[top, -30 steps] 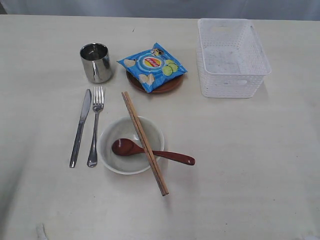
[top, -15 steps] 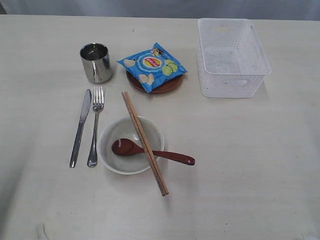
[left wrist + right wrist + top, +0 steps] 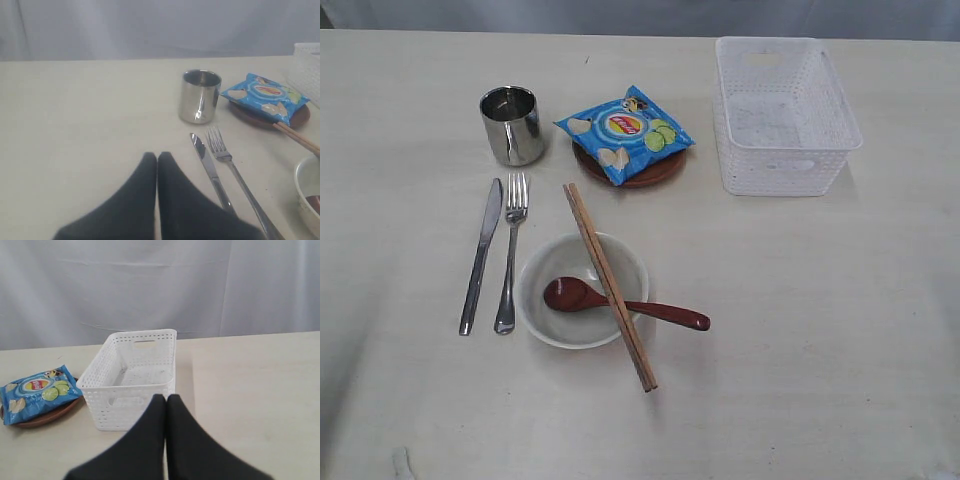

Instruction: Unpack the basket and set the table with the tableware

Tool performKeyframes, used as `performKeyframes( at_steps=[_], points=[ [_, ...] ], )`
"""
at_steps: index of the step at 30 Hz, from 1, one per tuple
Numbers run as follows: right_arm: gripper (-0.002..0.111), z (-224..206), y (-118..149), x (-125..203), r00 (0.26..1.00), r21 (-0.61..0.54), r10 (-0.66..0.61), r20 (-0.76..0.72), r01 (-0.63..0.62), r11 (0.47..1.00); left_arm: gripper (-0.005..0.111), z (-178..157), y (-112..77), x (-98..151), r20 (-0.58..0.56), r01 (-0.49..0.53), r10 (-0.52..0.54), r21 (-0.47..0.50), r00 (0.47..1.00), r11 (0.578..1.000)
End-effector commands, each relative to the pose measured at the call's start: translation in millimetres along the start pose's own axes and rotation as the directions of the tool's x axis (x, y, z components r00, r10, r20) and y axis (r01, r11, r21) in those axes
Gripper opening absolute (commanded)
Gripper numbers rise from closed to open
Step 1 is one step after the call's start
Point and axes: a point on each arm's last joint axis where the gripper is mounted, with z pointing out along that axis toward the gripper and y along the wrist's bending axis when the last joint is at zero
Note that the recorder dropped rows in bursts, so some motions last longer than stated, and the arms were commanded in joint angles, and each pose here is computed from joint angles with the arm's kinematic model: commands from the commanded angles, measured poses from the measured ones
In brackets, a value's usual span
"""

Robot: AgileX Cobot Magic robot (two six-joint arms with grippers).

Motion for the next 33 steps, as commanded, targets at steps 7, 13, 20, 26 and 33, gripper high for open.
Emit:
performKeyframes(
  at_steps=[7,13,20,26,33],
  points=[
    [-0.001,-1,0,13,0.986,-0.015,-0.101,-0.133,0.1,0.995,0.0,0,-0.3,1,0.001,-0.002,0.002,0.007,1.0,1.0],
    [-0.001,-1,-5,14,0.989,0.048,-0.036,-0.144,0.043,0.998,0.0,0,-0.3,1,0.001,-0.002,0.002,0.007,1.0,1.0],
    [-0.001,-1,-5,14,0.989,0.042,-0.036,-0.141,0.043,0.998,0.0,0,-0.3,1,0.001,-0.002,0.002,0.007,1.0,1.0],
    [-0.001,-1,-2,14,0.981,-0.032,-0.127,-0.144,0.124,0.992,0.0,0,-0.3,1,0.001,-0.002,0.002,0.007,1.0,1.0],
    [-0.001,-1,-5,14,0.985,0.021,-0.095,-0.144,0.099,0.995,0.0,0,-0.3,1,0.001,-0.002,0.002,0.007,1.0,1.0]
  ],
)
